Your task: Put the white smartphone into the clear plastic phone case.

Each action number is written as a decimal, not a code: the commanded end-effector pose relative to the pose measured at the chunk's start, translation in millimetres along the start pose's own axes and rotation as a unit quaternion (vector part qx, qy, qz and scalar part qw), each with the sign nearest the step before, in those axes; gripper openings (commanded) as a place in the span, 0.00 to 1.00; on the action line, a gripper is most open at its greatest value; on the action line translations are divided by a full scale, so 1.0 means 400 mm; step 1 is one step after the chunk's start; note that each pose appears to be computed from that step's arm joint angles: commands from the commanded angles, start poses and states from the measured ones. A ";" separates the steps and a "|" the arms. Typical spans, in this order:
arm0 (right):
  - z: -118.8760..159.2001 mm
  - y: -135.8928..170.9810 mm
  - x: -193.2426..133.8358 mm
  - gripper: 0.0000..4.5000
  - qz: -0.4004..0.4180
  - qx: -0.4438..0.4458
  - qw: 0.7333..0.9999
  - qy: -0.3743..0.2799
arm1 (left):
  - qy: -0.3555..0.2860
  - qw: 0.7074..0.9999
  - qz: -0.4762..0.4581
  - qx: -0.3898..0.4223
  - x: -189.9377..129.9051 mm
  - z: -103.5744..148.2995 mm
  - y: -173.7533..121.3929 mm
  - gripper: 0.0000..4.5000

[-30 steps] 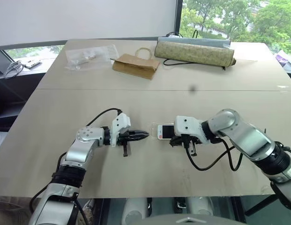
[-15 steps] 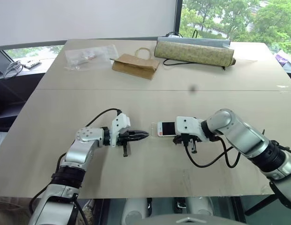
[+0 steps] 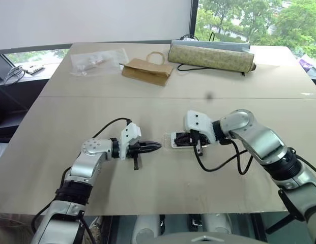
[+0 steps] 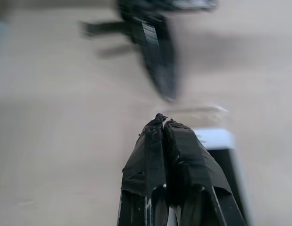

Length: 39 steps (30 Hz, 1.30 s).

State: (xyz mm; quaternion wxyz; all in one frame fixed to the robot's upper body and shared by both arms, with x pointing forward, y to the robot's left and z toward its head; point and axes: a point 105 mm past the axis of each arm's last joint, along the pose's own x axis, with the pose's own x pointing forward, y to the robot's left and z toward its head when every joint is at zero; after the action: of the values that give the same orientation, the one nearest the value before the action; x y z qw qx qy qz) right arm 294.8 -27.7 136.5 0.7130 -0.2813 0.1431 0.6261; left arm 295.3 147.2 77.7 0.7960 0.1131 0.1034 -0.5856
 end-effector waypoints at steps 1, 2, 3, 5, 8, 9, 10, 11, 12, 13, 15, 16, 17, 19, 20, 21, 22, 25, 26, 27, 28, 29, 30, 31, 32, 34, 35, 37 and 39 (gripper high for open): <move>0.013 -0.032 0.004 0.00 -0.034 -0.018 0.999 -0.008 | -0.004 1.000 0.007 0.005 -0.010 0.009 0.001 0.01; 0.007 -0.036 0.008 0.00 -0.037 -0.018 0.999 -0.003 | -0.004 1.000 0.008 0.005 -0.011 0.009 0.001 0.01; 0.002 -0.039 0.010 0.00 -0.039 -0.019 0.999 0.001 | -0.004 1.000 0.009 0.005 -0.011 0.009 0.001 0.01; -0.013 -0.041 0.018 0.00 -0.040 -0.021 0.999 0.013 | -0.003 1.000 0.011 0.006 -0.012 0.010 0.002 0.01; -0.030 -0.033 0.032 0.00 -0.031 -0.022 0.999 0.029 | -0.003 1.000 0.015 0.008 -0.013 0.010 0.004 0.01; -0.033 -0.030 0.036 0.00 -0.027 -0.022 0.999 0.032 | -0.004 1.000 0.016 0.008 -0.014 0.011 0.003 0.01; -0.038 -0.026 0.039 0.00 -0.024 -0.024 0.999 0.038 | -0.004 1.000 0.016 0.008 -0.014 0.011 0.003 0.01; -0.044 -0.022 0.043 0.00 -0.021 -0.029 0.998 0.045 | -0.003 1.000 0.017 0.007 -0.014 0.010 0.003 0.01; -0.049 -0.017 0.047 0.00 -0.016 -0.032 0.998 0.051 | -0.003 1.000 0.017 0.007 -0.014 0.010 0.003 0.01; -0.053 -0.013 0.052 0.00 -0.013 -0.035 0.998 0.055 | -0.003 1.000 0.018 0.007 -0.014 0.010 0.003 0.01; -0.059 -0.008 0.060 0.00 -0.011 -0.040 0.997 0.061 | -0.002 1.000 0.018 0.007 -0.014 0.010 0.002 0.01; -0.064 -0.008 0.064 0.00 -0.012 -0.048 0.996 0.068 | -0.003 1.000 0.018 0.007 -0.014 0.010 0.001 0.01; -0.070 -0.010 0.066 0.00 -0.015 -0.057 0.996 0.074 | -0.003 1.000 0.018 0.006 -0.014 0.010 0.001 0.01; -0.075 -0.012 0.070 0.00 -0.019 -0.064 0.995 0.079 | -0.003 1.000 0.019 0.006 -0.014 0.010 0.000 0.01; -0.076 -0.011 0.070 0.00 -0.018 -0.066 0.995 0.079 | -0.003 1.000 0.019 0.006 -0.014 0.010 -0.001 0.01; -0.077 -0.010 0.072 0.00 -0.017 -0.070 0.994 0.080 | -0.003 1.000 0.019 0.006 -0.014 0.011 -0.001 0.01; -0.079 -0.009 0.073 0.00 -0.016 -0.073 0.994 0.082 | -0.003 1.000 0.020 0.006 -0.014 0.011 -0.001 0.01; -0.098 0.001 0.079 0.00 -0.008 -0.094 0.991 0.097 | -0.003 1.000 0.021 0.005 -0.014 0.011 -0.002 0.01; -0.107 0.004 0.080 0.00 -0.006 -0.104 0.989 0.106 | -0.003 1.000 0.021 0.005 -0.014 0.011 -0.003 0.01; -0.120 0.006 0.083 0.00 -0.005 -0.116 0.986 0.116 | -0.004 1.000 0.021 0.005 -0.014 0.012 -0.003 0.01; -0.129 0.010 0.086 0.00 -0.002 -0.123 0.985 0.122 | -0.004 1.000 0.021 0.005 -0.014 0.012 -0.003 0.01; -0.133 0.013 0.089 0.00 -0.001 -0.126 0.984 0.122 | -0.004 1.000 0.021 0.004 -0.014 0.013 -0.004 0.01; -0.135 0.015 0.092 0.00 -0.002 -0.129 0.984 0.122 | -0.004 1.000 0.021 0.004 -0.014 0.013 -0.004 0.01; -0.136 0.016 0.095 0.00 -0.002 -0.131 0.984 0.121 | -0.004 1.000 0.021 0.004 -0.014 0.014 -0.004 0.01; -0.141 0.017 0.097 0.00 -0.003 -0.139 0.982 0.125 | -0.004 1.000 0.021 0.004 -0.014 0.014 -0.004 0.01; -0.153 0.022 0.104 0.00 0.002 -0.155 0.979 0.131 | -0.004 1.000 0.021 0.003 -0.014 0.014 -0.004 0.01; -0.158 0.025 0.107 0.00 0.004 -0.159 0.978 0.133 | -0.004 1.000 0.022 0.003 -0.014 0.014 -0.004 0.01; -0.175 0.028 0.116 0.00 0.007 -0.173 0.974 0.144 | -0.005 1.000 0.022 0.002 -0.014 0.015 -0.004 0.01; -0.189 0.031 0.121 0.00 0.012 -0.186 0.971 0.153 | -0.005 1.000 0.022 0.001 -0.014 0.015 -0.004 0.01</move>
State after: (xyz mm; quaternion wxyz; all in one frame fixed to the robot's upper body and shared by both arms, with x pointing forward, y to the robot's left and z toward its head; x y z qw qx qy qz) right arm 310.8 -13.6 96.9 0.6427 -0.4890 0.0461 0.5879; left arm 292.7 150.7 73.9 0.8094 0.1029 0.1168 -0.5663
